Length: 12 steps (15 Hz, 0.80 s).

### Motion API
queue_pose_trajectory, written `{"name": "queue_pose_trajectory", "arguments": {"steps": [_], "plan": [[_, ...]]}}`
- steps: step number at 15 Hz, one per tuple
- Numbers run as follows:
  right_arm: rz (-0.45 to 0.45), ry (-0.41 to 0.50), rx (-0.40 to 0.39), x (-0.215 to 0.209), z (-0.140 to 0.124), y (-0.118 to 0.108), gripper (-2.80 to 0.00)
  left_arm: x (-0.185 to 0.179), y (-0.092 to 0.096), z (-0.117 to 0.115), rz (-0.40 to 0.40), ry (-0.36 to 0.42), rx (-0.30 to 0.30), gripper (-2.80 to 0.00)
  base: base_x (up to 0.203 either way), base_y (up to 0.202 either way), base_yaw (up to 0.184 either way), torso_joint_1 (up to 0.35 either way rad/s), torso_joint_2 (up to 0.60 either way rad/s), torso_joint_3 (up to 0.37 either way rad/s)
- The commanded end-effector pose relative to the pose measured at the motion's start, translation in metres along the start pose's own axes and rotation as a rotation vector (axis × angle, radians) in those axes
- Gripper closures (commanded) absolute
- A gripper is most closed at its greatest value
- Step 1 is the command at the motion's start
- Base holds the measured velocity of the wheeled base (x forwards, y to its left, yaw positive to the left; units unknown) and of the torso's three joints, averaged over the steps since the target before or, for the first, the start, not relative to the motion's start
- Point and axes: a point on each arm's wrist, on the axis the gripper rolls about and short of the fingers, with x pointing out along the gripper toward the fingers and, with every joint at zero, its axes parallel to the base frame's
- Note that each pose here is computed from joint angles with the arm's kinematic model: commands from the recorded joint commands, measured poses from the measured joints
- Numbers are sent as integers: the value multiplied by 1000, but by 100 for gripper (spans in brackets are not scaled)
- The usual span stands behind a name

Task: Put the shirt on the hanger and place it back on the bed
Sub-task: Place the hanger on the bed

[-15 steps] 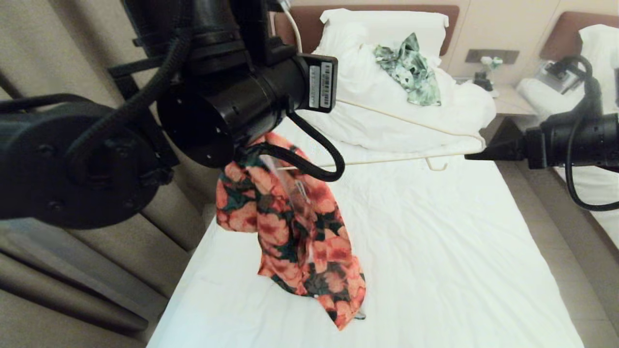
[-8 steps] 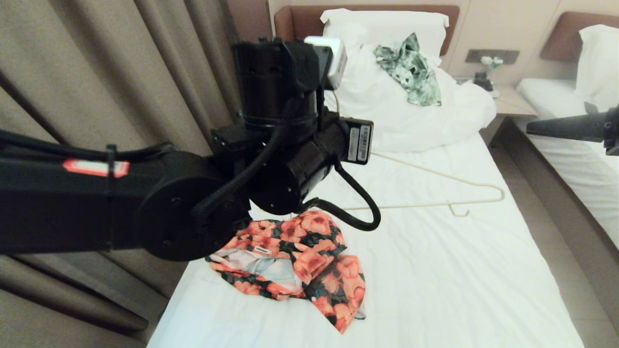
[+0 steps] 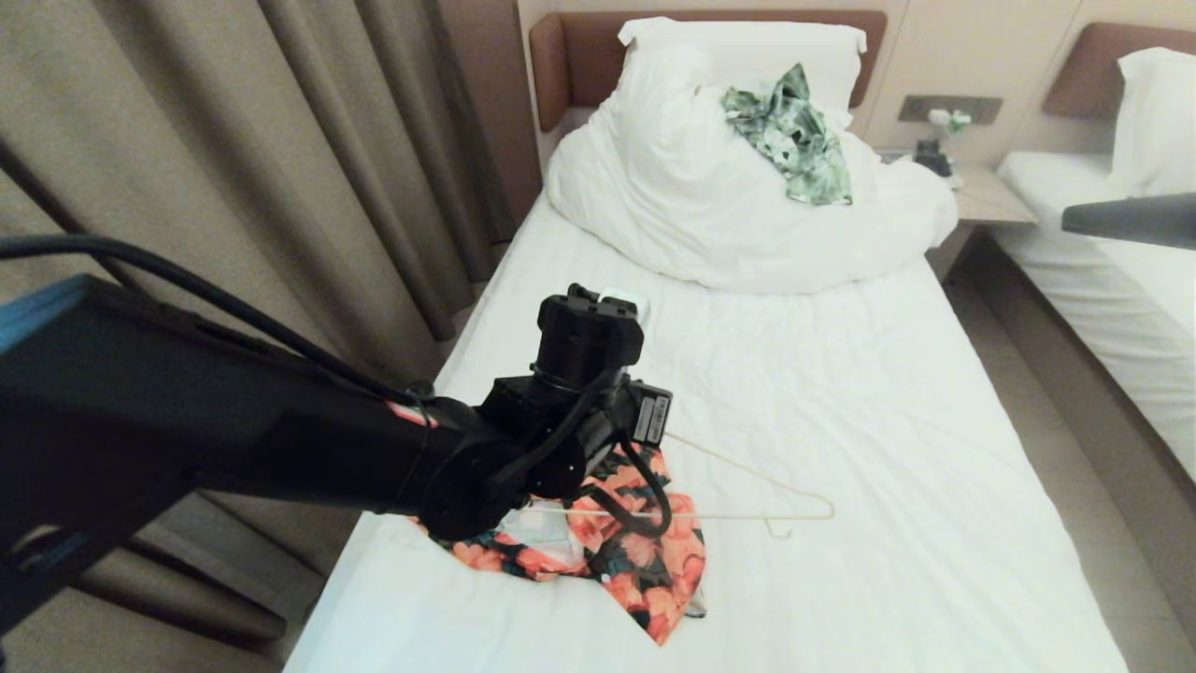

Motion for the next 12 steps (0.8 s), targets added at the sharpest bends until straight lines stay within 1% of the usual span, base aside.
{"name": "queue_pose_trajectory", "arguments": {"steps": [1, 3, 5, 7, 9, 12], "plan": [[3, -2, -3, -1, 0, 1, 0, 27, 4, -31, 19, 98, 38, 0, 0, 0, 0, 0, 0, 0], [5, 0, -2, -1, 0, 1, 0, 51, 9, -56, 10, 181, 98, 0, 0, 0, 0, 0, 0, 0], [5, 0, -4, -1, 0, 1, 0, 79, 14, -78, 23, 236, 124, 0, 0, 0, 0, 0, 0, 0], [5, 0, -4, -1, 0, 1, 0, 106, 27, -96, 48, 277, 184, 0, 0, 0, 0, 0, 0, 0], [7, 1, -6, -1, 0, 1, 0, 123, 33, -98, 65, 271, 193, 0, 0, 0, 0, 0, 0, 0], [8, 2, -5, 0, -1, 1, 0, 141, 36, -107, 61, 280, 191, 0, 0, 0, 0, 0, 0, 0]]}}
